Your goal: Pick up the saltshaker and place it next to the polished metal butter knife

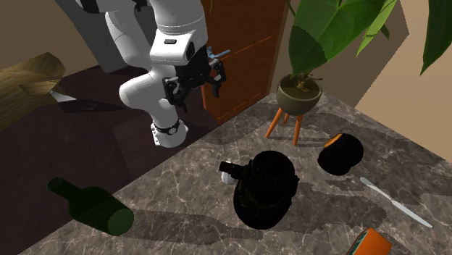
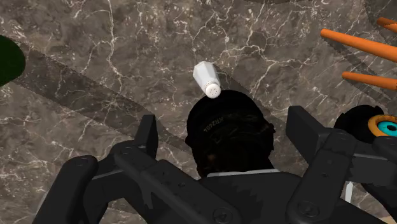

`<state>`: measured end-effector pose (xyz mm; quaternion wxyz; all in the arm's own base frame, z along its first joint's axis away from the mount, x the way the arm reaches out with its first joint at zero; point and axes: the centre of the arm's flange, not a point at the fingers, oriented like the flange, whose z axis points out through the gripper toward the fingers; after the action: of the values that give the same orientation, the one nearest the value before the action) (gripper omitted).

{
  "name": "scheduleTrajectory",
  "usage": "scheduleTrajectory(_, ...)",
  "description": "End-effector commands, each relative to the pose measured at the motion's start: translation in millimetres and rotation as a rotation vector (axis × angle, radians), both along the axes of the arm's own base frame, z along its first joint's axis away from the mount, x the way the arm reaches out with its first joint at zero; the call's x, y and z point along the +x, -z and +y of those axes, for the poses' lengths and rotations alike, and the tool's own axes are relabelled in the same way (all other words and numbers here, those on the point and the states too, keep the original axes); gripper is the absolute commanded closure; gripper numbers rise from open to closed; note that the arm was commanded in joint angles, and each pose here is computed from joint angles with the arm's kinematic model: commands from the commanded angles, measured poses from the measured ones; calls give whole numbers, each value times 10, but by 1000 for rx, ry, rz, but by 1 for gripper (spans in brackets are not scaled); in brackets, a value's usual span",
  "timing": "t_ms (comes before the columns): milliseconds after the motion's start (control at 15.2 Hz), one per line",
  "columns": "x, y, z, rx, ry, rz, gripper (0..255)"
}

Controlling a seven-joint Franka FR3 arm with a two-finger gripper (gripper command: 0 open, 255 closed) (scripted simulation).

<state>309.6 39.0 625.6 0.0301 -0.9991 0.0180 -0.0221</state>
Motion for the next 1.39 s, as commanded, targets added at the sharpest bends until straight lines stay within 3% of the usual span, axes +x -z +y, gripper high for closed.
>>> scheduleTrajectory(0,0,0,0,0,0,0,0)
scheduleTrajectory(1320,362,2530,88,71,-177,-199,0)
